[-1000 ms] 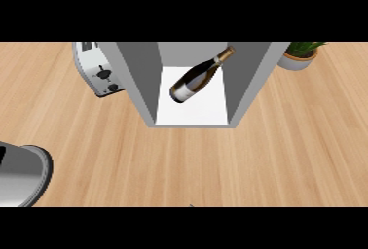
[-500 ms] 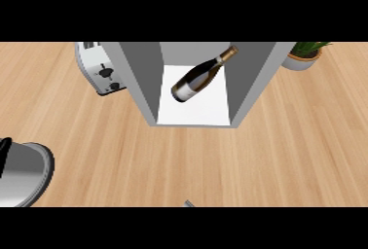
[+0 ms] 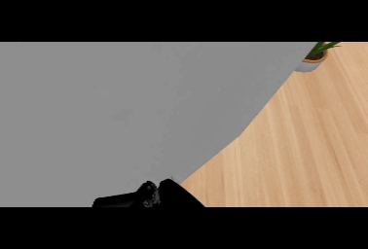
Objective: Pick up the wine, place it into the cabinet and close the cabinet
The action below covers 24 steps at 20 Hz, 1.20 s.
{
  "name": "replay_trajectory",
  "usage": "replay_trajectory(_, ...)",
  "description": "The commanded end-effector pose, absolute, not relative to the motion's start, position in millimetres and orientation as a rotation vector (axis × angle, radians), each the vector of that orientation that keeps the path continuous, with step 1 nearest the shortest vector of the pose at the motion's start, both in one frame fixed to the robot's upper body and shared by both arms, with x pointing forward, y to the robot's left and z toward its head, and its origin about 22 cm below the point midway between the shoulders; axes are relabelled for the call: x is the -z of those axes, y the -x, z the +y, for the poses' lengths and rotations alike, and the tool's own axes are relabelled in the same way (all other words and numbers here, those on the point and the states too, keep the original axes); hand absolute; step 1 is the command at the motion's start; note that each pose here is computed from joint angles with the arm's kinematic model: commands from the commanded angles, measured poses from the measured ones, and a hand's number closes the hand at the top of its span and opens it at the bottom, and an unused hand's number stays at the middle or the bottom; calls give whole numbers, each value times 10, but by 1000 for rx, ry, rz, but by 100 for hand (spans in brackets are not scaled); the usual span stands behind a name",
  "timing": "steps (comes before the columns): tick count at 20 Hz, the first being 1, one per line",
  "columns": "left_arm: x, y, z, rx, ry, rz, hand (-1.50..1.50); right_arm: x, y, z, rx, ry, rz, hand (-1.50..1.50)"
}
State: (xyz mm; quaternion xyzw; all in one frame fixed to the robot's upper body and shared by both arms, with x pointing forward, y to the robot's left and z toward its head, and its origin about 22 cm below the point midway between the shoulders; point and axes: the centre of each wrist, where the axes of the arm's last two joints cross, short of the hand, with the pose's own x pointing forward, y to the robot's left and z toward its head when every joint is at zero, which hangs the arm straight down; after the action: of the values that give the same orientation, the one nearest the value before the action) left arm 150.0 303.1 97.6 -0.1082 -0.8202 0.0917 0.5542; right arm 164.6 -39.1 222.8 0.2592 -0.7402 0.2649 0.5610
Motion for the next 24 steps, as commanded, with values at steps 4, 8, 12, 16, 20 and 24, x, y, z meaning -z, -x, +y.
replay_trajectory(4, -893, -1472, 2982, -230, 247, -1937, -150, -2545, -2224, 169, -586, -566, -1792, 150)
replay_trajectory(8, -892, -1463, 3081, -243, 239, -1925, -150, -2703, -2492, 233, -650, -445, -1868, 150)
replay_trajectory(12, -941, -1555, 3077, -254, 205, -1952, -150, -2826, -2914, 181, -622, -346, -1885, 150)
replay_trajectory(16, -968, -1570, 3002, -224, 221, -1951, -150, -2670, -3216, 144, -574, -326, -1839, 150)
replay_trajectory(20, -929, -1643, 3104, -228, 209, -1959, -150, -2650, -3539, 49, -570, -320, -1836, 150)
replay_trajectory(24, -1042, -1672, 3145, -210, 197, -1966, -150, -2484, -3745, -80, -575, -274, -1834, 150)
